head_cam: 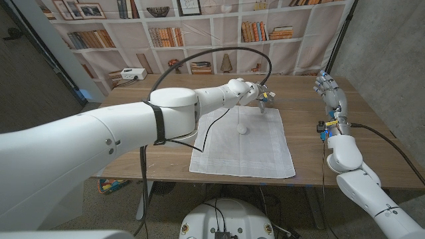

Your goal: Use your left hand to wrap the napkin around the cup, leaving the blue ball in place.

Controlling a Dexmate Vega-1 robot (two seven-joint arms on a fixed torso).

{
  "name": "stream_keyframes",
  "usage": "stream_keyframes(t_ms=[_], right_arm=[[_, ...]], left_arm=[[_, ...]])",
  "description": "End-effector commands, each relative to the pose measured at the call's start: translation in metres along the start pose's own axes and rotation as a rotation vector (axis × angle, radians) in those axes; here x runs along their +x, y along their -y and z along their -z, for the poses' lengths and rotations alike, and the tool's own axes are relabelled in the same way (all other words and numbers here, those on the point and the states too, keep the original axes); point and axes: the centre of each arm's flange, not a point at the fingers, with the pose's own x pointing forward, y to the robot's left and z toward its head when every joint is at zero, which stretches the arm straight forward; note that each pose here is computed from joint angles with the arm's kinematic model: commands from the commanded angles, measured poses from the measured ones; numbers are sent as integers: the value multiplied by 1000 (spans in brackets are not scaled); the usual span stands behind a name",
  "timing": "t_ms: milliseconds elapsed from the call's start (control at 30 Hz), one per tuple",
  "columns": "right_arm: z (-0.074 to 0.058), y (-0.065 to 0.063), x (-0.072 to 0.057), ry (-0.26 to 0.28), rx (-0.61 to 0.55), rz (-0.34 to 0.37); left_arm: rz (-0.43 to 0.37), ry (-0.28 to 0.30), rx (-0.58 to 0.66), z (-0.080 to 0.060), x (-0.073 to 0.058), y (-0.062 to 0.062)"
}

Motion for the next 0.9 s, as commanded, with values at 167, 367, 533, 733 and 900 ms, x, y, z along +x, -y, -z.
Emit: stream_keyframes(t_ms=[167, 367, 533, 733, 900], right_arm=[[3, -4, 6, 2, 4, -16], [3, -5, 8, -2, -2, -18], [2, -5, 8, -2, -14, -12], [0, -5, 8, -5, -26, -7], [0, -6, 9, -9, -34, -8]], left_arm=[[50, 130, 50, -15, -4, 28], [74, 123, 62, -15, -4, 41], [67, 121, 73, -16, -5, 51], [-4, 162, 54, -15, -10, 57], [-78, 183, 32, -9, -14, 56]])
